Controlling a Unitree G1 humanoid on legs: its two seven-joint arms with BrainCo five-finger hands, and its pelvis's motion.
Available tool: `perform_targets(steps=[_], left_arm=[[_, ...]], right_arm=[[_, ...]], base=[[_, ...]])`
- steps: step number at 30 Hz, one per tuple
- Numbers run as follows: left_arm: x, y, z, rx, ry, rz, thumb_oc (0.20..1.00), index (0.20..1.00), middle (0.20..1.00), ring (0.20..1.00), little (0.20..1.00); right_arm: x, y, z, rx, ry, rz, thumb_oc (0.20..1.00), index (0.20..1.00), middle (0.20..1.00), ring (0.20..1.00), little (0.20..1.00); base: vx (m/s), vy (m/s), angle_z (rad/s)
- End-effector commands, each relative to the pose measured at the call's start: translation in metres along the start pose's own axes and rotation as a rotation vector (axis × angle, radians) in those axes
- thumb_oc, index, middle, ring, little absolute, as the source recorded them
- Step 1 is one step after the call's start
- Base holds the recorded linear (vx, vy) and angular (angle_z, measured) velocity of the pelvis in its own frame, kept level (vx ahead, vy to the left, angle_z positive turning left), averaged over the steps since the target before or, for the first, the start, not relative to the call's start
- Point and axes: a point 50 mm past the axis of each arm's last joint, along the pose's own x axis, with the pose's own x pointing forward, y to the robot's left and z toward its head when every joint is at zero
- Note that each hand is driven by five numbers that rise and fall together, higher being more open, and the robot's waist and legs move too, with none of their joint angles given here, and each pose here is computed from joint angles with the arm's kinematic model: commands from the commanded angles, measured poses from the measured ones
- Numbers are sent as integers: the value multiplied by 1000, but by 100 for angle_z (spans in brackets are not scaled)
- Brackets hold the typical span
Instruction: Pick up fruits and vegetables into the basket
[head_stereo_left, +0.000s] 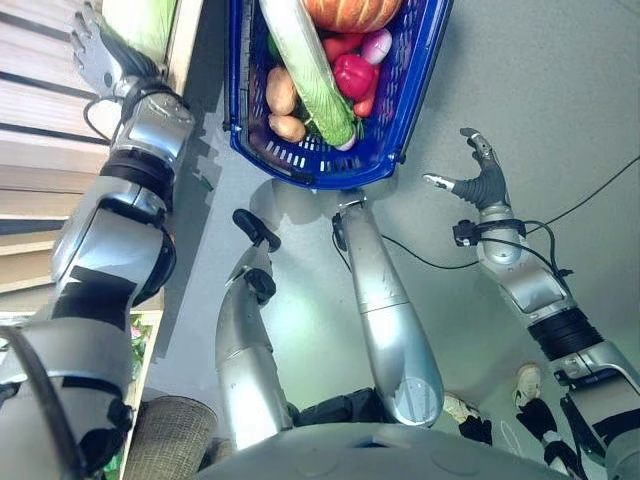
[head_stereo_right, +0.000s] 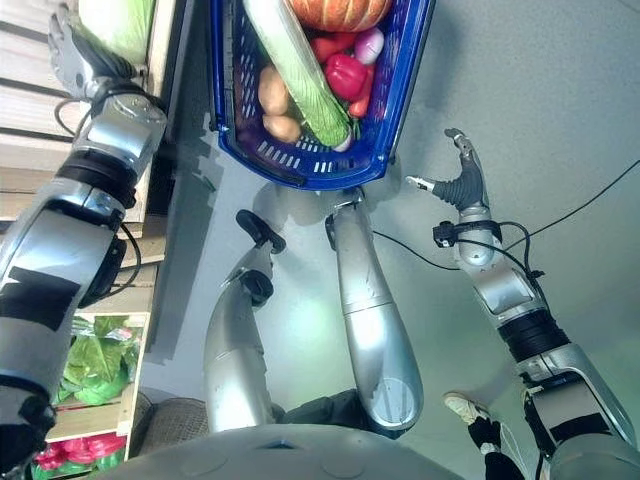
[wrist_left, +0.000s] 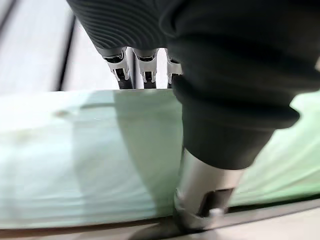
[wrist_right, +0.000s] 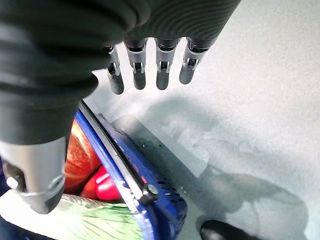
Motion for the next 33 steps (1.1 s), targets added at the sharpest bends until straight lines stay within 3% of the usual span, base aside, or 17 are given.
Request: perform_targets(steps=[1,8,16,22,28,33], left_arm=[[1,-8,-23,-116,131,-122,1000,1000,1000,1000,1000],[-13,-32,-42,-348,300,-380,1000,1000,1000,1000,1000],[-39,-57,-69,-464,529,-715,1000,1000,1000,1000,1000],[-42,-51,-99,-256,612,-697,1000,1000,1000,1000,1000],[-32,-33,-118,137,543,-614,1000,1000,1000,1000,1000],[-25,-25,-116,313,490,-545,1000,1000,1000,1000,1000]], right_arm=[[-11,16,-5,150,43,62,1000,1000,1000,1000,1000],[-13,31,-7,366,136,153,1000,1000,1000,1000,1000],[-13,26,-8,412,158,162,1000,1000,1000,1000,1000],[-12,18,-9,414,174,170,1000,1000,1000,1000,1000],[-12,14,-10,450,184,193,1000,1000,1000,1000,1000],[-13,15,-12,475,184,206,1000,1000,1000,1000,1000]], base=[[7,-31,-3],[9,-31,1],[3,4,0],[14,35,-4],[10,35,-9],[3,8,-3]])
